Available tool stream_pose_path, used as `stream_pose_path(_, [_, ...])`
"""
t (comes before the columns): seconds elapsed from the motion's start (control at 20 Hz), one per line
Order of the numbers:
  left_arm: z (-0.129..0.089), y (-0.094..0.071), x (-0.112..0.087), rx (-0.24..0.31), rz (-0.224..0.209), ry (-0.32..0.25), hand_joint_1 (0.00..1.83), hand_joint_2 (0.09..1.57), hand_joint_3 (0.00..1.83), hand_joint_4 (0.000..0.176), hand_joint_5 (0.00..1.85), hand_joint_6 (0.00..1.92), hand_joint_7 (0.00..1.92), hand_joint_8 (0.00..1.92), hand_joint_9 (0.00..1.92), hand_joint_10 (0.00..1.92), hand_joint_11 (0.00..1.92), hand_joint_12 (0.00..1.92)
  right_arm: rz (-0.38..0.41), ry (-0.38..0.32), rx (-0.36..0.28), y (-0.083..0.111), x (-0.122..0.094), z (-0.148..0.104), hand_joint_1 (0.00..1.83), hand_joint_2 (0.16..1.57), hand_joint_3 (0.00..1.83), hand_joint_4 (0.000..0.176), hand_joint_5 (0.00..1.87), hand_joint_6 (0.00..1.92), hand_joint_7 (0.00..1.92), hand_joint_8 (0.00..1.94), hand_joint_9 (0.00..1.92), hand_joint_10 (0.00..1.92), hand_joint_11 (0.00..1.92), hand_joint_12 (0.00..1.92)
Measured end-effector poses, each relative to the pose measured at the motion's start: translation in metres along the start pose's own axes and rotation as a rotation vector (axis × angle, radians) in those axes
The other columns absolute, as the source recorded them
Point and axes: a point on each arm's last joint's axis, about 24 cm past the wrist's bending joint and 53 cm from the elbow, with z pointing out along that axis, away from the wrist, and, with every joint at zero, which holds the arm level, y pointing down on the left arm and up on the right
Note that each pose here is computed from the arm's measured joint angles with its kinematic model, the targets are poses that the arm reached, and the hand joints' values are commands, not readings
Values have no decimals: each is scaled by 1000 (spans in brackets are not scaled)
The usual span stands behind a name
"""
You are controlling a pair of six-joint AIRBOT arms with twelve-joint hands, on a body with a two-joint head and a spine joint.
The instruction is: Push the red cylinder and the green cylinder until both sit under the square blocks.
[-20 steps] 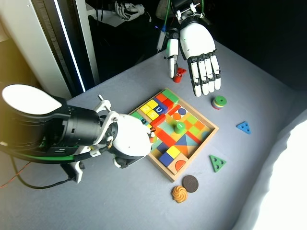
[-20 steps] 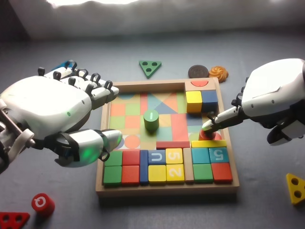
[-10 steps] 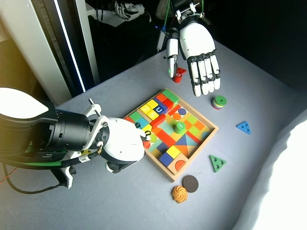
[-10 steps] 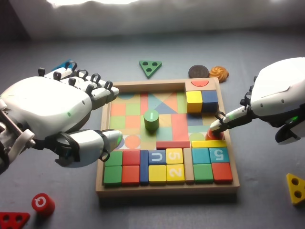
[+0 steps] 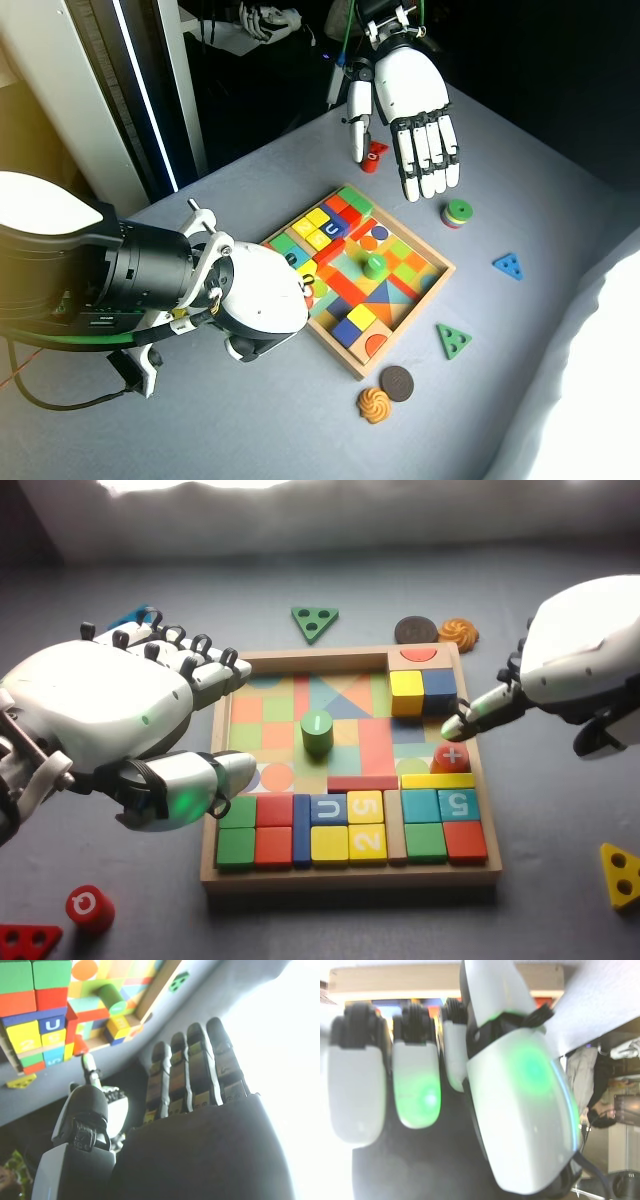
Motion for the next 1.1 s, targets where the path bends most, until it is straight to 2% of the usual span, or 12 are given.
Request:
stream_pose_path(0.15, [0, 0, 0, -1, -1, 0, 0, 1439, 0, 0, 188, 7, 201, 7, 175, 8, 0, 413, -3, -15, -3, 3, -6, 2, 1782, 1306, 0, 0, 286, 2, 1638, 1941, 1827, 1921, 1854, 1921])
stream_pose_path(0.2, [0, 0, 0, -1, -1, 0, 0, 1441, 0, 0, 165, 4, 171, 6, 145, 5, 0, 333, -15, -14, -7, 6, -6, 6, 1786, 1307, 0, 0, 277, 0, 1647, 1941, 1825, 1921, 1853, 1921])
stream_pose_path(0.25, [0, 0, 0, -1, -1, 0, 0, 1443, 1, 0, 175, 6, 182, 8, 156, 8, 0, 346, -31, -15, -12, 9, -7, 9, 1730, 1316, 0, 0, 296, 8, 1652, 1941, 1813, 1921, 1818, 1921])
stream_pose_path(0.35, [0, 0, 0, -1, 0, 0, 0, 1443, 0, 0, 165, 1, 178, 4, 156, 7, 0, 353, -81, -28, -23, 18, -12, 21, 1744, 1321, 0, 0, 309, 12, 1675, 1941, 1825, 1921, 1832, 1921])
stream_pose_path(0.4, [0, 0, 0, -1, 0, 0, 0, 1436, 0, 0, 184, 6, 200, 8, 179, 11, 0, 415, -87, -36, -30, 22, -17, 26, 1759, 1312, 0, 0, 290, 3, 1693, 1941, 1841, 1921, 1863, 1921])
stream_pose_path(0.55, [0, 0, 0, -1, 3, 1, 0, 1439, 0, 0, 160, 1, 169, 2, 148, 2, 0, 355, -100, -63, -64, 39, -34, 46, 1779, 1296, 0, 0, 276, 7, 1724, 1941, 1857, 1921, 1895, 1921])
stream_pose_path(0.7, [0, 1, 0, -4, -1, 0, 0, 1450, 4, 0, 168, 2, 176, 3, 152, 3, 0, 375, -106, -87, -82, 48, -49, 54, 1801, 1301, 0, 0, 266, 2, 1721, 1941, 1866, 1921, 1908, 1921])
stream_pose_path(0.9, [1, 0, 0, -5, -5, -6, 0, 1451, 2, 0, 186, 3, 190, 5, 164, 5, 0, 376, -127, -97, -103, 59, -58, 65, 1792, 1303, 0, 0, 279, 6, 1721, 1941, 1861, 1921, 1889, 1921])
stream_pose_path(1.1, [0, -3, 2, -2, -11, -1, 0, 1454, 1, 0, 184, 1, 196, 2, 175, 3, 0, 402, -139, -89, -125, 70, -57, 72, 1784, 1307, 0, 0, 281, 3, 1698, 1941, 1848, 1921, 1885, 1921])
